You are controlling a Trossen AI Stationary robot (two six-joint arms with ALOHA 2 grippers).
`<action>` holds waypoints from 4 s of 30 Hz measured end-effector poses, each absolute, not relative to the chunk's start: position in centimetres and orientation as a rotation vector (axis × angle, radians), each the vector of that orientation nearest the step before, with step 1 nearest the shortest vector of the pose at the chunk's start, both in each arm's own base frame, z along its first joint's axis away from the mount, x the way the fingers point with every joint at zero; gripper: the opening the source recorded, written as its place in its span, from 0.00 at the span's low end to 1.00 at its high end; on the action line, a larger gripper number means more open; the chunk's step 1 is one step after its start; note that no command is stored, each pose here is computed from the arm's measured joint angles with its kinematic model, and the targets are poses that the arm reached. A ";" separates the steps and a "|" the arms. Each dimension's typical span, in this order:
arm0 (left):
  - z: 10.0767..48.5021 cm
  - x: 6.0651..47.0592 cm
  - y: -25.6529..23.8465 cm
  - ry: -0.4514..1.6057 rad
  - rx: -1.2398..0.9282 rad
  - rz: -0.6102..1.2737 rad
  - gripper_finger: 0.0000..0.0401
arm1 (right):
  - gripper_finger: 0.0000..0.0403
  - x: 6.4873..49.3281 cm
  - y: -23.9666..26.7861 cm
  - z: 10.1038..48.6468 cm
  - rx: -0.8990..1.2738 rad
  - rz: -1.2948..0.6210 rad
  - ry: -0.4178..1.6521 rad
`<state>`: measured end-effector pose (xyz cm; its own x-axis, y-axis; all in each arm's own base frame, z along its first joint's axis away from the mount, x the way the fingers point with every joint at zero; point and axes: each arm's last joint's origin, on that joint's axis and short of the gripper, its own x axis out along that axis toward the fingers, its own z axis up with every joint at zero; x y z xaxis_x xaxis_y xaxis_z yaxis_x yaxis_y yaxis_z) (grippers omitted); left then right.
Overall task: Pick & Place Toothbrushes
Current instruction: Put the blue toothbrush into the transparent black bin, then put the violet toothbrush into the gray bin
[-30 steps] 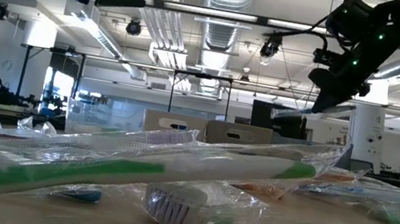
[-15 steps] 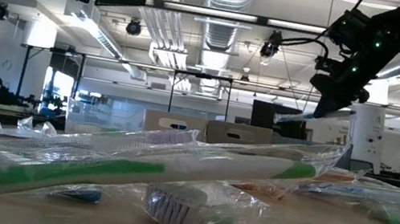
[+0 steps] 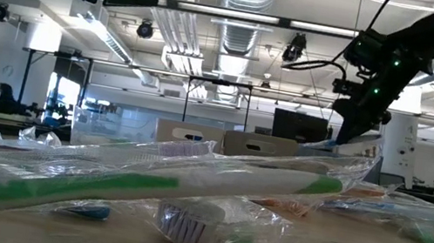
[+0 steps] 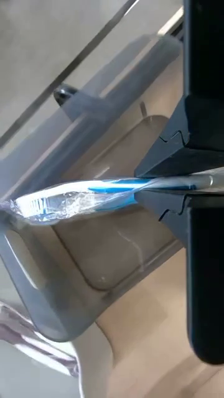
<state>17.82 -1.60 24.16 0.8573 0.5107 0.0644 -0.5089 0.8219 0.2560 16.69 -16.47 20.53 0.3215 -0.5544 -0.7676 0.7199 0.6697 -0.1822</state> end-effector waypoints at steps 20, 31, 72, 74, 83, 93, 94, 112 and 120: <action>24.2 17.8 -1.6 0.007 0.271 0.542 0.42 | 0.05 17.1 -18.3 18.2 0.137 -0.792 1.021; 24.2 17.8 -1.6 -0.001 0.267 0.544 0.42 | 0.06 16.8 -19.1 16.9 0.095 -0.738 1.105; 24.4 17.8 -1.6 -0.007 0.291 0.547 0.42 | 0.51 17.5 -20.1 23.1 0.165 -0.765 1.130; 24.4 17.8 -1.6 -0.004 0.300 0.547 0.42 | 0.50 17.4 -20.0 24.3 0.200 -0.782 1.125; 24.4 17.8 -1.6 -0.003 0.304 0.547 0.42 | 0.39 18.1 -19.2 30.0 0.308 -0.826 1.080; 24.4 17.8 -1.6 -0.004 0.301 0.547 0.42 | 0.27 20.8 -16.4 35.4 0.210 -0.727 0.956; 24.4 17.8 -1.6 -0.004 0.300 0.547 0.42 | 0.25 21.1 -16.1 35.9 0.200 -0.716 0.938; 24.4 17.8 -1.6 0.005 0.335 0.548 0.42 | 0.04 23.2 -8.1 39.6 0.275 -0.541 0.932; 24.4 17.8 -1.6 0.005 0.335 0.548 0.42 | 0.03 22.3 -4.2 38.3 0.461 -0.596 1.115</action>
<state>17.81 -1.57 24.40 0.8549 0.5119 0.0844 -0.5104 0.8006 0.3140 22.30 -4.17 38.30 0.3140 -0.2111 -0.9256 0.6523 0.7564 0.0488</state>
